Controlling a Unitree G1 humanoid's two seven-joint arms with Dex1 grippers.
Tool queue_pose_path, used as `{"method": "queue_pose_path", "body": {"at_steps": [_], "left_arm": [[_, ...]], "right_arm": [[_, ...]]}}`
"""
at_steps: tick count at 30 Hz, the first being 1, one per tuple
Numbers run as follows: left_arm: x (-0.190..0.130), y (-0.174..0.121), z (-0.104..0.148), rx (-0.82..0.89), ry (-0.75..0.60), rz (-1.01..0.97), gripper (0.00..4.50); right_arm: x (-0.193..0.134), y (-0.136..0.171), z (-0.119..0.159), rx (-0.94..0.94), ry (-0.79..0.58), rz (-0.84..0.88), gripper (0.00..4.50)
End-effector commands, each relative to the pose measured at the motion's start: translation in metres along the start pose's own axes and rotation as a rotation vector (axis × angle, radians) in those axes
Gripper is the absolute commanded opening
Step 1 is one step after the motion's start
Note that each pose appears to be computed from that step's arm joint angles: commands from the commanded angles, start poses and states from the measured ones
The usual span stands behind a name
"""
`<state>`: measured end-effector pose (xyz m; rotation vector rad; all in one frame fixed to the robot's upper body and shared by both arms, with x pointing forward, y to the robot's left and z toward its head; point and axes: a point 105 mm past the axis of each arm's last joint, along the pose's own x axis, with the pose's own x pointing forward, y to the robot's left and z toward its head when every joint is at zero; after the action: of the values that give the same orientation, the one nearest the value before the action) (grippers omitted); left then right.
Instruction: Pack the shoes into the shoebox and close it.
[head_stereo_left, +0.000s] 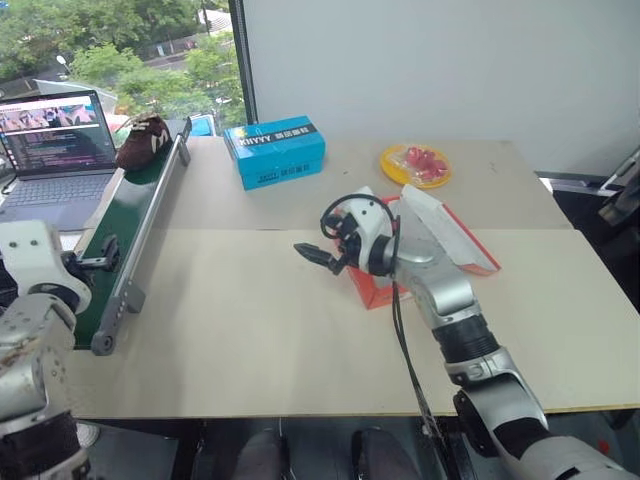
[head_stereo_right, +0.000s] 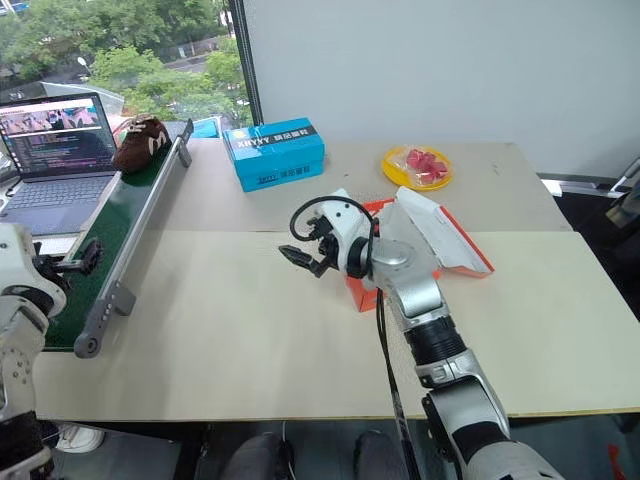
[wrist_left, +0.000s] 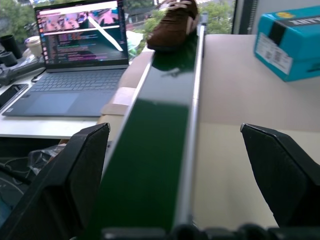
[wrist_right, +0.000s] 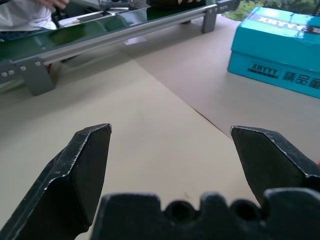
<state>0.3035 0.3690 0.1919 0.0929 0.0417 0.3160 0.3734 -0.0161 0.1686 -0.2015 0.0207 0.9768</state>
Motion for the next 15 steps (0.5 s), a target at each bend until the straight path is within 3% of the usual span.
{"method": "queue_pose_path", "body": {"at_steps": [1, 15], "left_arm": [[0.011, 0.014, 0.008, 0.000, -0.022, 0.004, 4.50], [0.072, 0.019, -0.008, 0.054, 0.063, -0.061, 4.50]], "right_arm": [[0.003, 0.005, 0.017, -0.036, -0.051, 0.013, 4.49], [-0.003, 0.007, 0.019, -0.021, -0.059, -0.020, 4.49]]}}
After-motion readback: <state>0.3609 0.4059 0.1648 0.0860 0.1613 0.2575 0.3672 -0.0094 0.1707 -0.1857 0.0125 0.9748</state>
